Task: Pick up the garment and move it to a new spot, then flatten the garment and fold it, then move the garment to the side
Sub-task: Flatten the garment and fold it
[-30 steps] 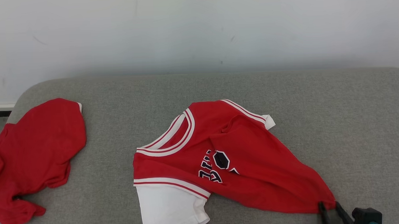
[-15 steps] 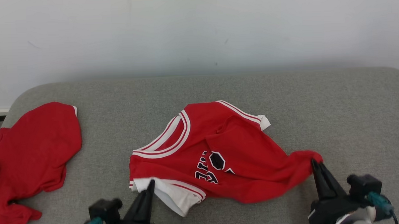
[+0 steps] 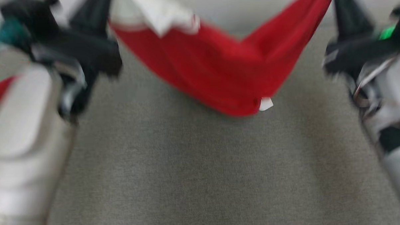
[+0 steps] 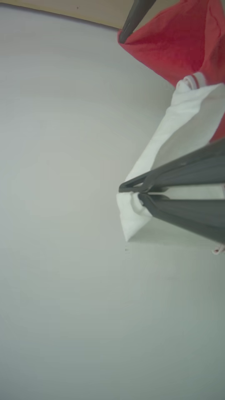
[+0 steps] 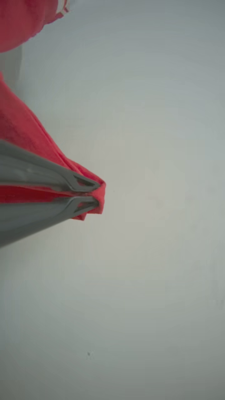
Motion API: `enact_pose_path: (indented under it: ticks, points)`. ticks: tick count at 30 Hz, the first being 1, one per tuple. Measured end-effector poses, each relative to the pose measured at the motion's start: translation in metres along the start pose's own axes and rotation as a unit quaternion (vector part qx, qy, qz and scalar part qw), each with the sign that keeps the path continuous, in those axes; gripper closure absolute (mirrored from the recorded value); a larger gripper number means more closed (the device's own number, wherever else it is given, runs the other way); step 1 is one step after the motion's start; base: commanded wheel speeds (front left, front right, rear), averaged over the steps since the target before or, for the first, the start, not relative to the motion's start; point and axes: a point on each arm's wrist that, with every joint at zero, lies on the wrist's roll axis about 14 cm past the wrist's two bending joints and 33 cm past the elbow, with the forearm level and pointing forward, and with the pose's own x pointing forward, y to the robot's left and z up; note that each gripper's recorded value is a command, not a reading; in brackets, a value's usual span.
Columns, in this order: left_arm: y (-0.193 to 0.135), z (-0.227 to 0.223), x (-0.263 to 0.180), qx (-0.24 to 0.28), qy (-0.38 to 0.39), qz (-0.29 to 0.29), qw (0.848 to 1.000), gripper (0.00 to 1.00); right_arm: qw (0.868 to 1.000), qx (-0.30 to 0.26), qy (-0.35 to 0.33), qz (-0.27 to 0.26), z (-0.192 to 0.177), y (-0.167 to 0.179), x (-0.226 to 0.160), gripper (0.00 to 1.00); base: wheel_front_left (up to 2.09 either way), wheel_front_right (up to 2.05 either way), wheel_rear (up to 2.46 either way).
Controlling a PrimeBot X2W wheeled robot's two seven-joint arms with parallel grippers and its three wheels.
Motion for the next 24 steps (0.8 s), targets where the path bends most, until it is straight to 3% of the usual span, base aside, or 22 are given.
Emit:
enact_pose_path:
  ticks: [6, 11, 16, 24]
  points:
    - [0.027, 0.049, 0.083, 0.024, -0.043, -0.005, 0.999, 1.00, 0.998, -0.015, -0.058, 0.003, 0.056, -0.024, 0.082, 1.00, 0.00, 0.00, 0.00]
    - [0.052, 0.071, 0.133, 0.059, -0.062, 0.011, 0.996, 1.00, 0.997, -0.007, -0.074, -0.025, 0.079, -0.057, 0.126, 1.00, 0.00, 0.00, 0.00]
    - [0.066, 0.084, 0.165, 0.079, -0.077, 0.025, 0.994, 1.00, 0.995, -0.019, -0.078, -0.053, 0.094, -0.085, 0.152, 1.00, 0.00, 0.00, 0.00]
    - [0.059, 0.090, 0.189, 0.060, -0.097, 0.024, 0.993, 1.00, 0.993, -0.029, -0.069, -0.087, 0.102, -0.110, 0.161, 1.00, 0.00, 0.00, 0.00]
